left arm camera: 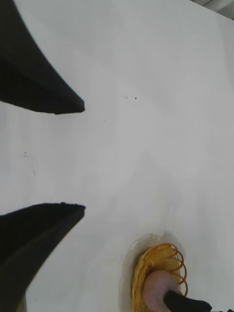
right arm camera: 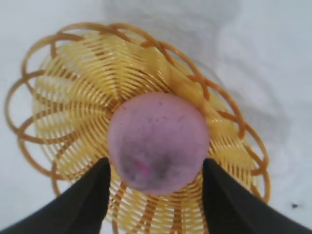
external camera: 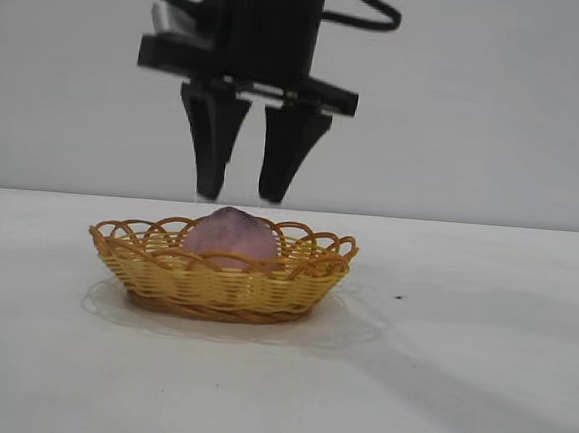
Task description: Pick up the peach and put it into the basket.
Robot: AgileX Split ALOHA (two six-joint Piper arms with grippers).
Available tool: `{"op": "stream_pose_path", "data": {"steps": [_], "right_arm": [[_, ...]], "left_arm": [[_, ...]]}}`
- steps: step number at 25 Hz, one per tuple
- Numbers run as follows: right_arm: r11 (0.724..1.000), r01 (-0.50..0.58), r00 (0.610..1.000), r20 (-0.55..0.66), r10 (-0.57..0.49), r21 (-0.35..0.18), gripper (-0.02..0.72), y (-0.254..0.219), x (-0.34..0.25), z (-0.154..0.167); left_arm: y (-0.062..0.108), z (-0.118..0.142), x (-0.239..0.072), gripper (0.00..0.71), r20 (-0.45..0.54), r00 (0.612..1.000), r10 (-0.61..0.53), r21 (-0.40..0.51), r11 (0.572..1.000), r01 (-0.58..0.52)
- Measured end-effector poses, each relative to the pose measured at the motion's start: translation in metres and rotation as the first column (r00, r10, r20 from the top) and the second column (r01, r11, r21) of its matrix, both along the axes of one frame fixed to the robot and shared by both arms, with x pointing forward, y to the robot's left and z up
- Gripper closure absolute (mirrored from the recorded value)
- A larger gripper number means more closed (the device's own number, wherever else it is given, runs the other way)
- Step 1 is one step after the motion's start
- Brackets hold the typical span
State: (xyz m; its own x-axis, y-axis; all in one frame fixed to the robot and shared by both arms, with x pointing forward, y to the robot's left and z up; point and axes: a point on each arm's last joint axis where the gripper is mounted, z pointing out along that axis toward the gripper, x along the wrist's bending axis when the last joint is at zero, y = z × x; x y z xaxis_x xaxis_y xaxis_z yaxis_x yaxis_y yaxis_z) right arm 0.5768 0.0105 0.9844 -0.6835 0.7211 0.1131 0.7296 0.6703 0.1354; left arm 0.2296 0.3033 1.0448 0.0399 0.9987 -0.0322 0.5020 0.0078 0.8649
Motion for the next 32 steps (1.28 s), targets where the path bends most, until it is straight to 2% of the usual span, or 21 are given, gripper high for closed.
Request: {"op": "stream_pose_path", "data": {"steps": [1, 4, 8, 11, 16, 21, 29, 32], "right_arm": [[1.0, 0.001, 1.0, 0.018, -0.001, 0.008, 0.305, -0.002, 0.0, 0.009], [0.999, 0.041, 0.997, 0.061, -0.043, 0.021, 0.321, -0.019, 0.008, 0.027], [0.979, 0.201, 0.976, 0.077, -0.202, 0.019, 0.321, -0.073, 0.046, 0.033], [0.938, 0.346, 0.934, 0.083, -0.346, 0.011, 0.321, -0.13, 0.076, 0.033], [0.875, 0.485, 0.871, 0.089, -0.483, 0.004, 0.321, -0.194, 0.098, 0.033], [0.843, 0.538, 0.839, 0.089, -0.537, 0.004, 0.321, -0.221, 0.104, 0.033], [0.834, 0.552, 0.83, 0.091, -0.55, 0.004, 0.321, -0.236, 0.107, 0.033], [0.822, 0.569, 0.819, 0.087, -0.568, 0.008, 0.321, -0.245, 0.108, 0.033]], "left_arm": [[0.0, 0.0, 0.0, 0.351, 0.0, 1.0, 0.0, 0.0, 1.0, 0.0], [0.0, 0.0, 0.0, 0.351, 0.0, 1.0, 0.0, 0.0, 1.0, 0.0], [0.0, 0.0, 0.0, 0.351, 0.0, 1.0, 0.0, 0.0, 1.0, 0.0], [0.0, 0.0, 0.0, 0.351, 0.0, 1.0, 0.0, 0.0, 1.0, 0.0], [0.0, 0.0, 0.0, 0.351, 0.0, 1.0, 0.0, 0.0, 1.0, 0.0], [0.0, 0.0, 0.0, 0.351, 0.0, 1.0, 0.0, 0.0, 1.0, 0.0], [0.0, 0.0, 0.0, 0.351, 0.0, 1.0, 0.001, 0.002, 1.0, -0.001], [0.0, 0.0, 0.0, 0.351, 0.0, 1.0, 0.001, 0.002, 1.0, -0.001]]}}
